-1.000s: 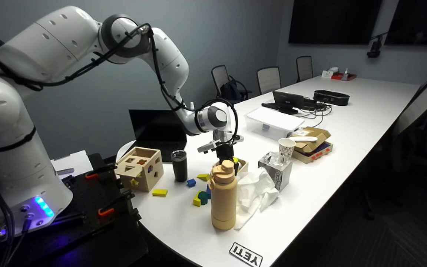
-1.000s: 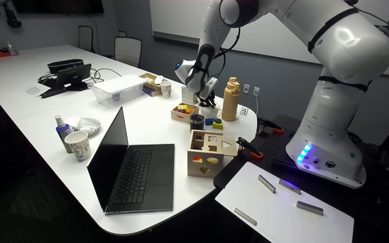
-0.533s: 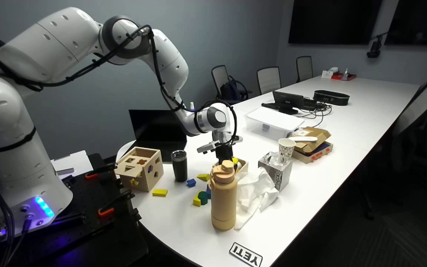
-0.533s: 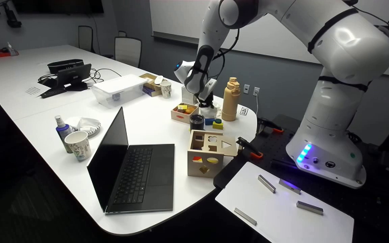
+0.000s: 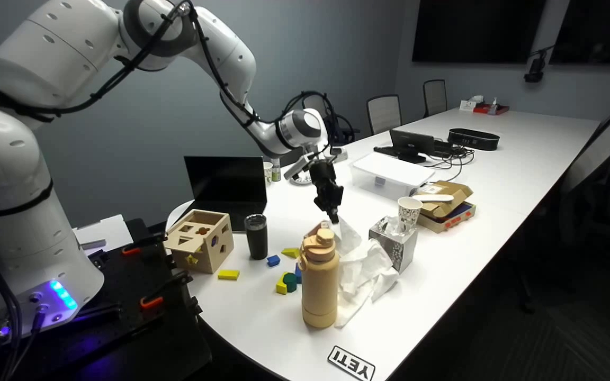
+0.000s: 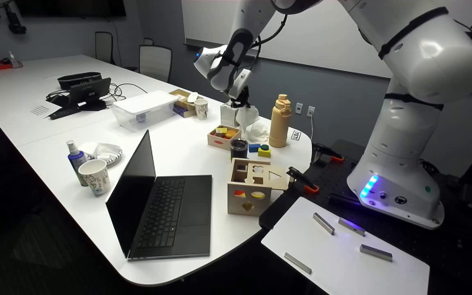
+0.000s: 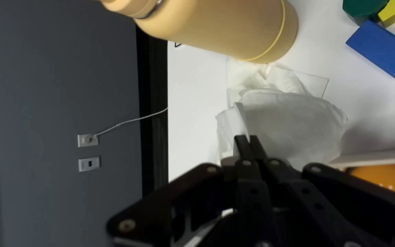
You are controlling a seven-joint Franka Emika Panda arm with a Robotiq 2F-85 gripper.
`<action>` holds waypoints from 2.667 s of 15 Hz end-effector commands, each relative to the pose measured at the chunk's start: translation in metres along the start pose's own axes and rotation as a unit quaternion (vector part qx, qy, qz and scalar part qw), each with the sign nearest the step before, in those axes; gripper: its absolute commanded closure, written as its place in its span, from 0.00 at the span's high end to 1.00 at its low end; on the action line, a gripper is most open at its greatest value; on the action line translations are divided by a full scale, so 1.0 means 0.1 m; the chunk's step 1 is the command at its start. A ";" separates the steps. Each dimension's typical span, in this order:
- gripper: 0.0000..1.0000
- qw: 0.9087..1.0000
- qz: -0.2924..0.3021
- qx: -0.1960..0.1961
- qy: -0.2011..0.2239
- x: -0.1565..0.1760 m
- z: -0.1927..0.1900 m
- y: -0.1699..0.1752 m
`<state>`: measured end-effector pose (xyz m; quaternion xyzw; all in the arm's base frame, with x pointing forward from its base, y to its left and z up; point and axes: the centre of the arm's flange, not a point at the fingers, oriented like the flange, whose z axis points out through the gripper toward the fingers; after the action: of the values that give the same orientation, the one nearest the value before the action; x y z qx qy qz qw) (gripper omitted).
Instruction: Use a paper towel to clean the table
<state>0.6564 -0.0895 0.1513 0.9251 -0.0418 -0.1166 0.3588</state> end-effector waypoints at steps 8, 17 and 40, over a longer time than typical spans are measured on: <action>0.00 0.972 -0.099 0.114 0.180 -0.20 -1.92 -1.06; 0.00 0.972 -0.178 0.059 0.139 -0.29 -0.92 -2.52; 0.00 0.943 0.045 0.314 0.105 0.68 -0.67 -2.27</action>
<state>0.7287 0.1259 0.0254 0.9965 -0.0767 0.0143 0.0290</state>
